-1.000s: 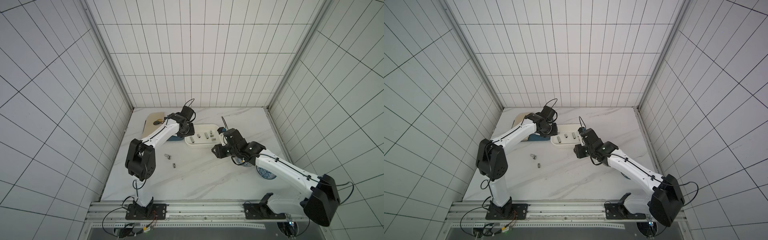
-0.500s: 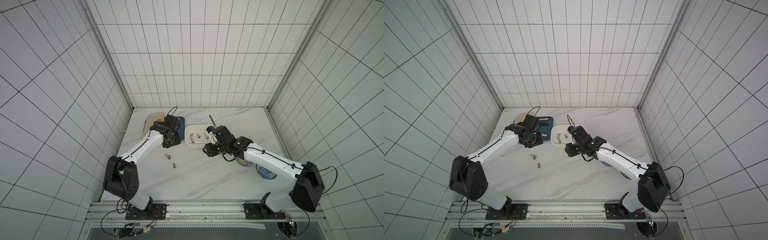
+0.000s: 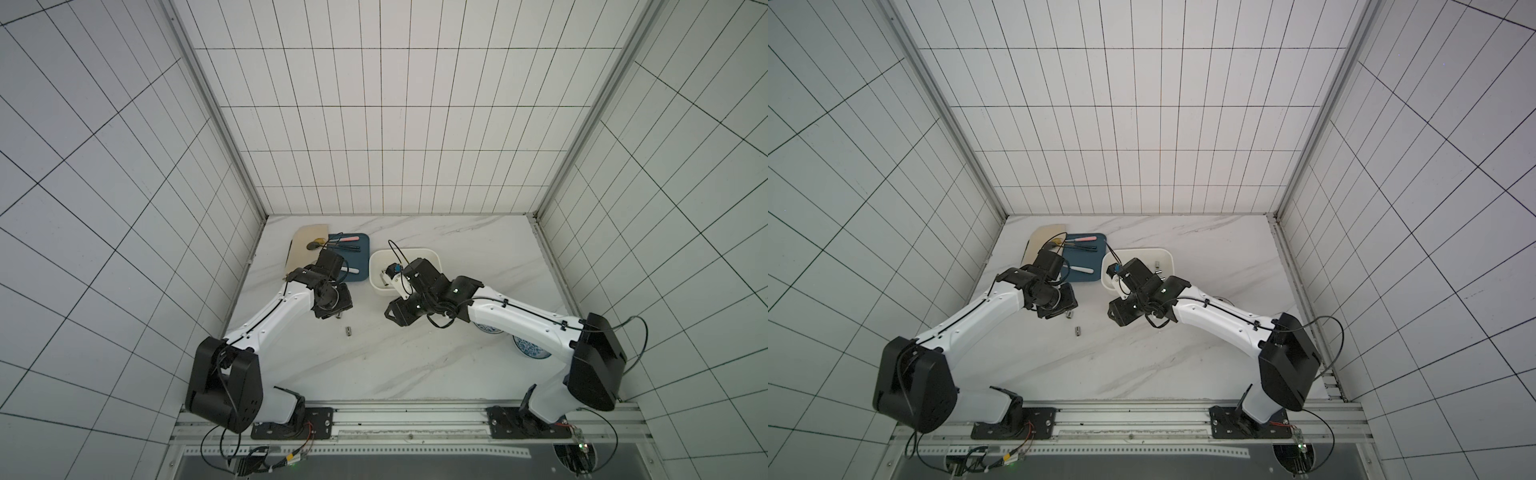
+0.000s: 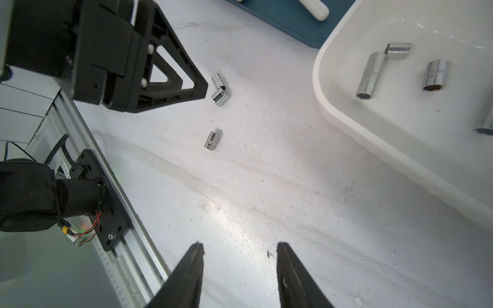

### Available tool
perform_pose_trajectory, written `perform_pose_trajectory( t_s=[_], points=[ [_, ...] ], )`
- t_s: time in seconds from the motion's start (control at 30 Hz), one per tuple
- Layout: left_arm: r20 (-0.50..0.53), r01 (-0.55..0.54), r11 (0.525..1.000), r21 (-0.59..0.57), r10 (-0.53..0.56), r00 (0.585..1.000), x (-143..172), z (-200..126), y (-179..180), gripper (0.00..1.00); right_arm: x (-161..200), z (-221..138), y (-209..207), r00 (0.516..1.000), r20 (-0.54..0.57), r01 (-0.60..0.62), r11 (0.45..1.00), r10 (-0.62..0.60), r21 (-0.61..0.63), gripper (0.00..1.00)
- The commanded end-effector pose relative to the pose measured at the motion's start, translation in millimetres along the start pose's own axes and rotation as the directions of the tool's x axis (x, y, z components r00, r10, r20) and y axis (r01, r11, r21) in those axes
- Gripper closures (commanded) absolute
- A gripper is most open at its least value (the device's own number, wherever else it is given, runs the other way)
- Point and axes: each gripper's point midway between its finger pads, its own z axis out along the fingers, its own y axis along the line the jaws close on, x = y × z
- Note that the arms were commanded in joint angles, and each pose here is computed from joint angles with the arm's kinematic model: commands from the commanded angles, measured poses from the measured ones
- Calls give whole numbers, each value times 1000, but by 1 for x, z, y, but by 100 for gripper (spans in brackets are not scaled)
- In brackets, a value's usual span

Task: Put the socket on the desktop into the storage box
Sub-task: Pick up the socket head from the center of the board.

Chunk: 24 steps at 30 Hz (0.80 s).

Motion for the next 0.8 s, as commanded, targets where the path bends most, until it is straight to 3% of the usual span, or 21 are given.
perform_pose_trajectory(
  t_s=[0.0, 0.2, 0.77],
  points=[
    [-12, 25, 999, 36, -24, 1000, 7, 6, 0, 51, -7, 0, 17, 998, 10, 67, 997, -66, -37, 52],
    [-73, 47, 999, 3, -47, 996, 22, 24, 11, 53, -2, 4, 19, 997, -2, 74, 997, -74, -30, 53],
    [-123, 43, 997, -71, -51, 991, 36, 54, 22, 61, 6, 12, 12, 998, -4, 58, 998, -58, -10, 53]
  ],
)
